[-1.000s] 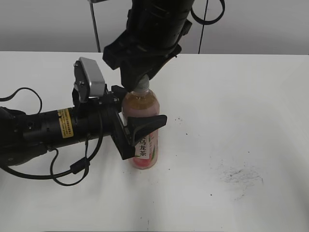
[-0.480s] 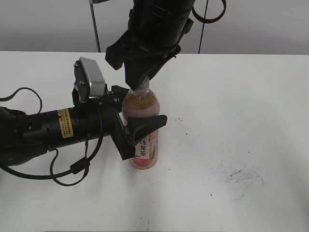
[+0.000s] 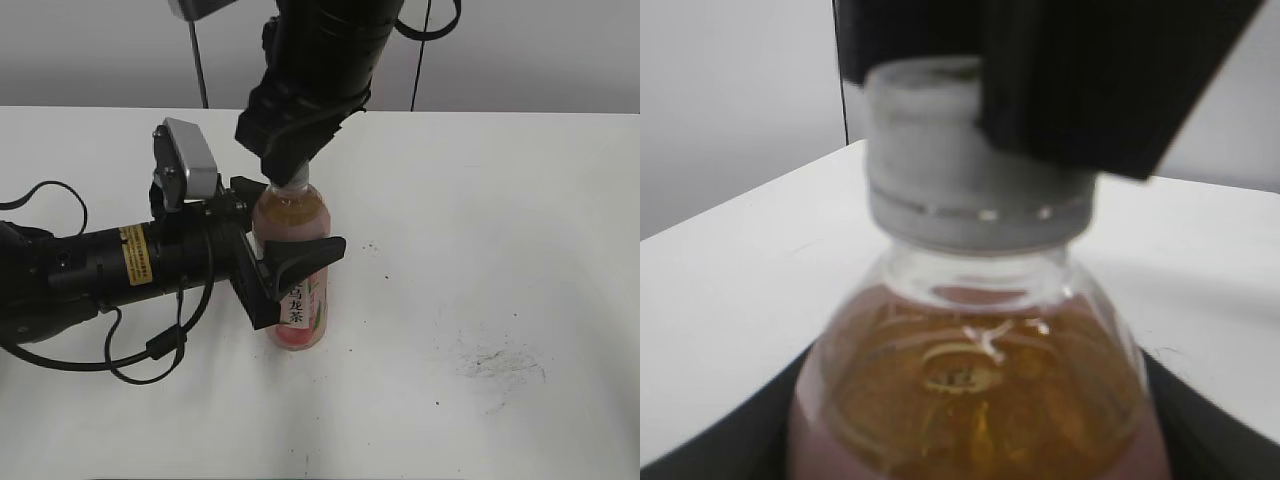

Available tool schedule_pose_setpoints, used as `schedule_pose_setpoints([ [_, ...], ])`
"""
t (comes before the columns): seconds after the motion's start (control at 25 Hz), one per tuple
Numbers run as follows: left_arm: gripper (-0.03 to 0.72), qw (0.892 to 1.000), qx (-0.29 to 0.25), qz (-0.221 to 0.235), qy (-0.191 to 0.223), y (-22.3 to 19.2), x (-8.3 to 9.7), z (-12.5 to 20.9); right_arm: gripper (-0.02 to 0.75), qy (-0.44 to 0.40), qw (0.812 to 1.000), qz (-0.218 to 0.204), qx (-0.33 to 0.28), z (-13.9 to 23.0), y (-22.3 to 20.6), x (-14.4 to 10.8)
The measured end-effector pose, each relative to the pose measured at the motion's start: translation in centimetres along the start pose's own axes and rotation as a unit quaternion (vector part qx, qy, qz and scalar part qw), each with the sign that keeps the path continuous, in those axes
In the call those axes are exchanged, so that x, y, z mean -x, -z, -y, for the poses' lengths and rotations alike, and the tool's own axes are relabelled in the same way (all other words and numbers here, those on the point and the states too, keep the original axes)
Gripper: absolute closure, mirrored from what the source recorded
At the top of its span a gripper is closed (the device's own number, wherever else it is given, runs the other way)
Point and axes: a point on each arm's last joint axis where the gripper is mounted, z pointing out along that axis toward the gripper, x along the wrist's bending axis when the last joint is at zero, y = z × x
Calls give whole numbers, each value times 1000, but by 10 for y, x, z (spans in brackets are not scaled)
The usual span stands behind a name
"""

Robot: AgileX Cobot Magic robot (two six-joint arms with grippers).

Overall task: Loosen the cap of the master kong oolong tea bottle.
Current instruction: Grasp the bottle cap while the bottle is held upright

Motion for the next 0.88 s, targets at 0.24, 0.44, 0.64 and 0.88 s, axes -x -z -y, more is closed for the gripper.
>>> schedule_pose_setpoints([
  [0.24, 242, 1000, 0, 0, 0, 0, 0, 0, 468, 156, 988, 1, 1, 0, 1, 0],
  [0.44, 242, 1000, 0, 0, 0, 0, 0, 0, 470, 346, 938, 2, 2, -1, 1, 0],
  [0.64, 242, 1000, 0, -3, 1, 0, 0, 0, 478, 516, 856, 4, 3, -1, 1, 0],
  [0.88, 242, 1000, -1, -8, 9, 0, -1, 0, 594, 677, 736, 3, 2, -1, 3, 0],
])
